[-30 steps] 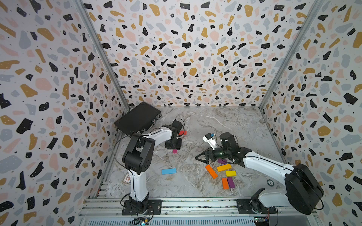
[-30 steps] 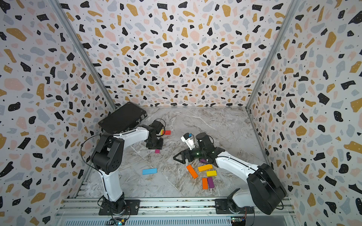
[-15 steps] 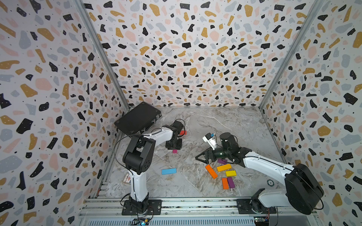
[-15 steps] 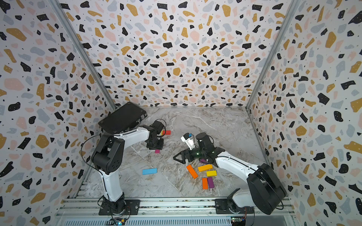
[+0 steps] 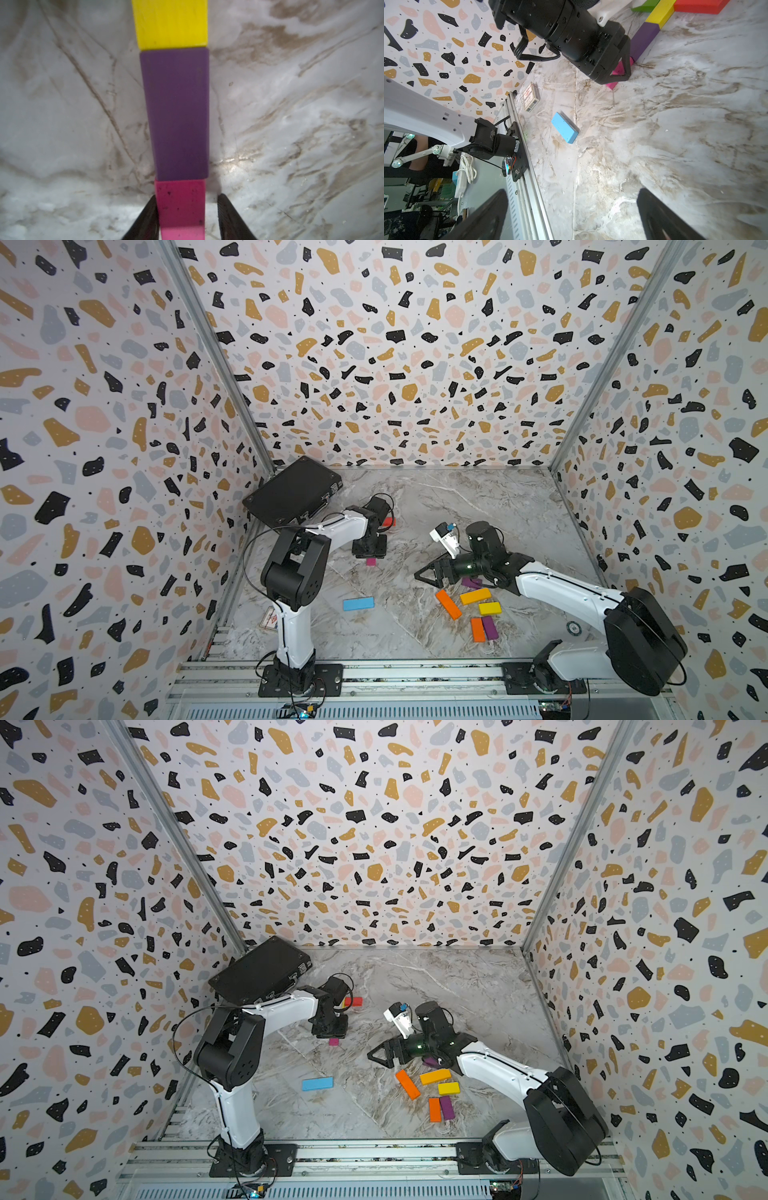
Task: Assemble the letter t with building blocks
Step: Adjust the building block at the center of the board.
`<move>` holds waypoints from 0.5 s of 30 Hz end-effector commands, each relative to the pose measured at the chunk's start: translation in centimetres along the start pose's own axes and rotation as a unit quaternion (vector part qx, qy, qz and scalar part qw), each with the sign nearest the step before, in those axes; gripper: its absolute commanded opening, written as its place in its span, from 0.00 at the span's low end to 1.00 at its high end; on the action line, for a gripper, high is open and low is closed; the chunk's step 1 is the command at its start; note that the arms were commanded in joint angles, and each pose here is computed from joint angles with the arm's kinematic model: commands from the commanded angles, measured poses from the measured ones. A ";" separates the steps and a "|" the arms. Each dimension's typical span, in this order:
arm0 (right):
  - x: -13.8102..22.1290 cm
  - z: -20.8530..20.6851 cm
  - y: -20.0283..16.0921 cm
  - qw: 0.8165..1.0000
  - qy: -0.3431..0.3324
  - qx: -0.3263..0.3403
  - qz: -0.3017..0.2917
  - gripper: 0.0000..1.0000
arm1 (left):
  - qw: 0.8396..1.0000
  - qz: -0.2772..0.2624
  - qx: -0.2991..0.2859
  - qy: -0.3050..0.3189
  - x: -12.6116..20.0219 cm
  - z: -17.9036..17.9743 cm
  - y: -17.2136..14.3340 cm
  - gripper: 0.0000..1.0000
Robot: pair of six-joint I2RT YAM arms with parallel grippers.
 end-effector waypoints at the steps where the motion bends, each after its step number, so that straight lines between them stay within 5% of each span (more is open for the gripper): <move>1: 0.4 0.3 -0.1 1.000 0.006 0.004 -0.003 0.99 | 1.000 0.010 0.004 0.006 -0.4 0.0 -0.5 0.45; 15: 0.4 0.3 -0.2 1.000 0.006 0.003 -0.004 0.99 | 1.000 0.009 0.014 0.012 -0.5 -0.1 0.0 0.40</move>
Point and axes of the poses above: each gripper's point midway between its finger pads, its own x axis back along the fingers, its own z axis along the line the jaws close on, y = z × x, the point moved 6 cm from there along x, back along the fingers, and after that the axes turned 2 degrees about x, right-handed, at the moved point
